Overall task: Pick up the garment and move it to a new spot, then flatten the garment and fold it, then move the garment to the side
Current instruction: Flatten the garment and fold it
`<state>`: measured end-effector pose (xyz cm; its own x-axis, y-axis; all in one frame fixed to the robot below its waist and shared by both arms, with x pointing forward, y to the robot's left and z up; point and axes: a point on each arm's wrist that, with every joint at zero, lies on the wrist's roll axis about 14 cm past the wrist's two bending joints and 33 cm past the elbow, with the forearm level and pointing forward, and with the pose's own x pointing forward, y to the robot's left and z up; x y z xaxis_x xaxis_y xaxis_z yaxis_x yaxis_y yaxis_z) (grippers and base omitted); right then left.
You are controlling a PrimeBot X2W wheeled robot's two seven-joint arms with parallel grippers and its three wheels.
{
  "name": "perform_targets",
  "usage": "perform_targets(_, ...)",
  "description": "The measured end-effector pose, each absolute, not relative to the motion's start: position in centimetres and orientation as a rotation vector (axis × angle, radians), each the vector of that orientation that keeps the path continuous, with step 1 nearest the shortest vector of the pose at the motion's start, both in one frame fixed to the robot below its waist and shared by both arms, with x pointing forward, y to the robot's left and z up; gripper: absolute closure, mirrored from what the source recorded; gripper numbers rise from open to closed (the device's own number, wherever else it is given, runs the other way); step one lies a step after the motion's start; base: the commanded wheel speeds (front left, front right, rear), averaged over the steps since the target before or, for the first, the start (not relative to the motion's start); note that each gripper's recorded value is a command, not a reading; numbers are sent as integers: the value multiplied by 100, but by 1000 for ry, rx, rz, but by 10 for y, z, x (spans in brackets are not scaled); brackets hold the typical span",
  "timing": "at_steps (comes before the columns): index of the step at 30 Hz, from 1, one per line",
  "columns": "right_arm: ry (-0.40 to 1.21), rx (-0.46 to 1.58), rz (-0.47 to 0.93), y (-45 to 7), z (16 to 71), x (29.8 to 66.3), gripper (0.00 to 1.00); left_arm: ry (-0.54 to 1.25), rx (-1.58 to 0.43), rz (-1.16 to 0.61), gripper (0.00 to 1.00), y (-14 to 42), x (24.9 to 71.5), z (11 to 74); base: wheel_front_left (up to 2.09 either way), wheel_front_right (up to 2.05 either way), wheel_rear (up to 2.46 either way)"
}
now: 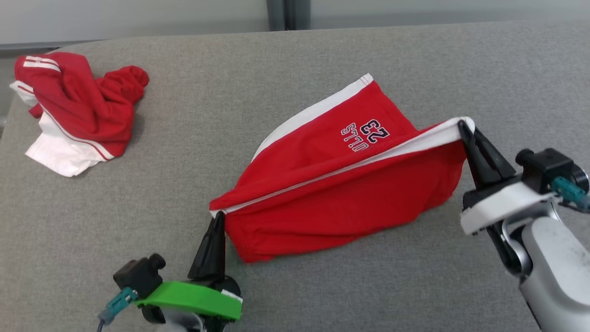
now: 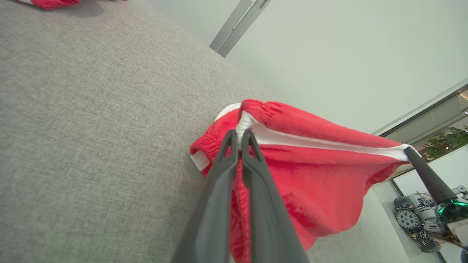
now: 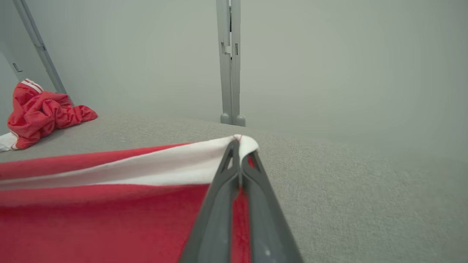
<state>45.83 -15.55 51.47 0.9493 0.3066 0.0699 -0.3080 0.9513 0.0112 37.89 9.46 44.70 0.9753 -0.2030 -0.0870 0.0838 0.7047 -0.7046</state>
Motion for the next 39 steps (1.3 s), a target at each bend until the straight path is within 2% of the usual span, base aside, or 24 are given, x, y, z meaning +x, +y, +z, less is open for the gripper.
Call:
perform_targets(12, 56, -104, 440, -115, 485, 553, 100, 269, -686, -94, 100, 101, 427, 416, 0, 0, 0)
perform_targets(21, 191, -124, 493, -88, 438, 585, 100, 307, -698, -58, 100, 105, 433, 403, 0, 0, 0)
perform_targets(22, 205, -125, 496, -86, 434, 587, 82, 311, -698, -54, 100, 106, 433, 402, 0, 0, 0)
perform_targets(23, 219, -124, 498, -84, 430, 588, 58, 311, -697, -51, 94, 106, 433, 402, 0, 0, 0)
perform_targets(24, 227, -121, 500, -82, 428, 590, 5, 310, -696, -47, 70, 107, 433, 402, 0, 0, 0)
perform_targets(25, 231, -121, 501, -81, 426, 591, 0, 307, -697, -44, 21, 108, 433, 403, 0, 0, 0)
perform_targets(26, 229, -120, 502, -80, 426, 593, 0, 302, -695, -48, 0, 107, 433, 405, 0, 0, 0)
perform_targets(32, 189, -103, 477, -85, 442, 601, 0, 188, -646, -60, 0, 116, 439, 437, 0, 0, 0)
perform_targets(39, 167, -97, 456, -98, 459, 593, 0, 78, -551, -6, 0, 142, 422, 462, 0, 0, 0)
